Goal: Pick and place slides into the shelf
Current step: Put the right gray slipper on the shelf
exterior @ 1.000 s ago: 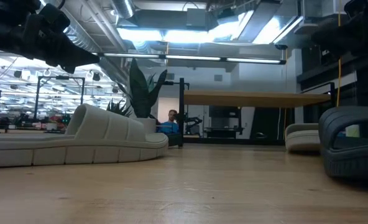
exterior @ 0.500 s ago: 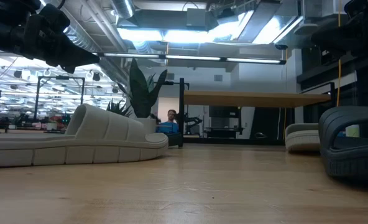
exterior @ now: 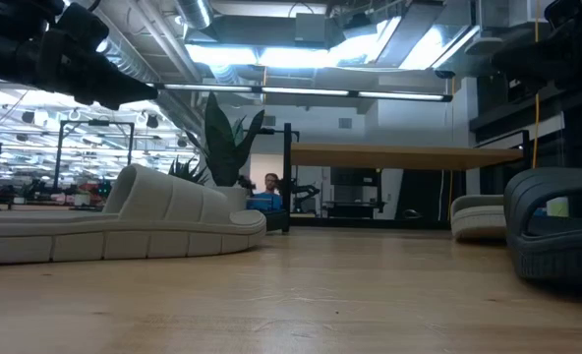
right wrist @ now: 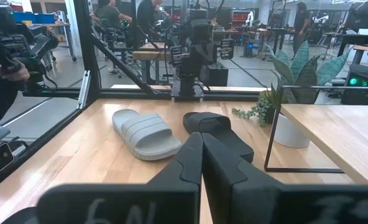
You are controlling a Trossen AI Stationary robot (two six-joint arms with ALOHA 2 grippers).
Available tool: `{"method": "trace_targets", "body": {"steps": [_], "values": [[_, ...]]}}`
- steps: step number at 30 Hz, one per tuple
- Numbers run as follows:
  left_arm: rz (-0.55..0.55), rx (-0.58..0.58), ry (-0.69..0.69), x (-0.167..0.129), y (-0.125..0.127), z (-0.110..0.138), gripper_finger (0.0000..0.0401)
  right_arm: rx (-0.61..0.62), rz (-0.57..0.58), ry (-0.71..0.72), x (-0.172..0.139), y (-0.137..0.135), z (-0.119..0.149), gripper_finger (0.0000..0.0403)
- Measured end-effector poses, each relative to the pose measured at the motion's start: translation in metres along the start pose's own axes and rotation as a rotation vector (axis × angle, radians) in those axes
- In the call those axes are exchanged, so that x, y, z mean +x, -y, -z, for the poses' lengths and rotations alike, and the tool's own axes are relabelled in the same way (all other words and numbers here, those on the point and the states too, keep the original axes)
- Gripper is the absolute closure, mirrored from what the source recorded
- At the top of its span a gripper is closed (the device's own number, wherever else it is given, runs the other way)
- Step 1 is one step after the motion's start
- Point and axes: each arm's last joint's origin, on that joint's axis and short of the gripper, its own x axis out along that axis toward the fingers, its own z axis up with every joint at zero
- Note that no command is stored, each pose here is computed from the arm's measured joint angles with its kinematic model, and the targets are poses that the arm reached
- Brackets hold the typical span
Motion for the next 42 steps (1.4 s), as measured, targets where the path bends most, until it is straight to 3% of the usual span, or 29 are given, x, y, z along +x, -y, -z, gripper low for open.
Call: {"method": "trace_targets", "body": {"steps": [7,27,42], "values": [[-0.016,0.119,0.081,-0.0004,-0.0010,-0.0081,0.0401,-0.179,0.004,0.033,-0.0001,0.0001,-0.0032,0.0391],[-0.014,0.143,0.076,-0.0004,-0.0009,-0.0076,0.0401,-0.091,0.004,0.070,-0.0003,0.0001,-0.0068,0.0391],[-0.015,0.170,0.076,-0.0003,-0.0009,-0.0076,0.0401,-0.200,0.008,0.071,-0.0003,0.0001,-0.0068,0.0391]]}}
